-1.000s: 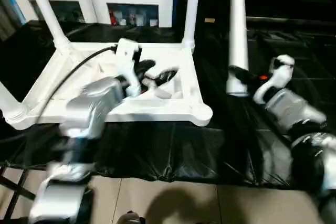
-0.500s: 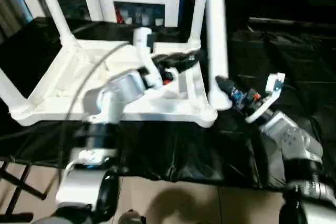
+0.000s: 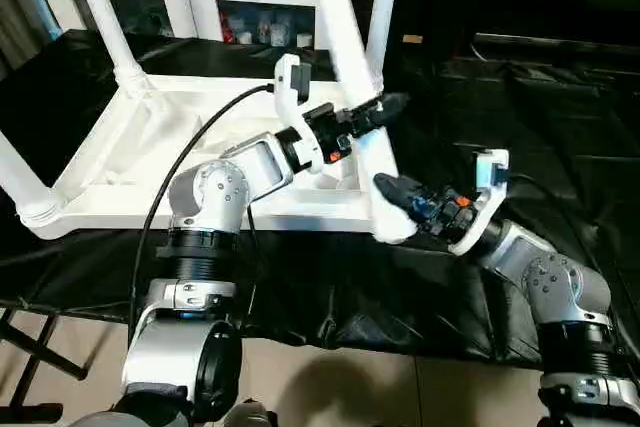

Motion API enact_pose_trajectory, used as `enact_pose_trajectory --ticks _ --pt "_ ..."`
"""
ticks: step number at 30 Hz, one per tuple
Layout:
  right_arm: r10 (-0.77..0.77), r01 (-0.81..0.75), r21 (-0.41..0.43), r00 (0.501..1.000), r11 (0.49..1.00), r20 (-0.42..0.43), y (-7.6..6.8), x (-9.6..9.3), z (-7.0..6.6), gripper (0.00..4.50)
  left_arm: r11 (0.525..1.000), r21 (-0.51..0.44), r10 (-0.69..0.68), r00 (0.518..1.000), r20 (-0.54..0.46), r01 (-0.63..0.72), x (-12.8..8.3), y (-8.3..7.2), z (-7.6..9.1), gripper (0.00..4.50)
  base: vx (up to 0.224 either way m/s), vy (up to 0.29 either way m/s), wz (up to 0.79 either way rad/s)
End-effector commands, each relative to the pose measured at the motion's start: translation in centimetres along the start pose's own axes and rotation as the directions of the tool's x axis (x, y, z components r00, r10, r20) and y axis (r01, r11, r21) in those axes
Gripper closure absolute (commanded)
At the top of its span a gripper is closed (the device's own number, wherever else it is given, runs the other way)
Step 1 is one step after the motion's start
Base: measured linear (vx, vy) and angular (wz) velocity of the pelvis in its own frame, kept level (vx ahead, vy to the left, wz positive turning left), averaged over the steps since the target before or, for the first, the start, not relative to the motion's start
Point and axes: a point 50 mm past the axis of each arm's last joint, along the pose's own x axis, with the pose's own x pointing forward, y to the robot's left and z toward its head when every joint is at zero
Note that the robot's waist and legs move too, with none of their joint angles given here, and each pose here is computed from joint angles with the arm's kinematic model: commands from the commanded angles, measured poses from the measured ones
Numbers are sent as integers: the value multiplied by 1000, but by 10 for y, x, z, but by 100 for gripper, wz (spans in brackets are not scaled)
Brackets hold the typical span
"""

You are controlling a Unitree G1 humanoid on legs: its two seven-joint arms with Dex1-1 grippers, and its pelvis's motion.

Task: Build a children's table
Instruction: Pick table leg

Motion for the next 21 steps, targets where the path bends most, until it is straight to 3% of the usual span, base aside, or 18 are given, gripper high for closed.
enact_pose_trajectory --ticks 1,13,21 --pt "-15 13 -49 999 999 -31 4 0 1 261 998 18 58 998 27 -59 -1 2 8 85 0 0 0" --pt "-34 30 -80 998 996 -47 5 9 0 261 1000 7 19 997 80 -20 -5 -7 15 190 0 0 0" --pt "-52 48 -92 998 995 -45 5 13 1 262 1000 -3 24 997 74 -24 -5 -7 12 218 0 0 0"
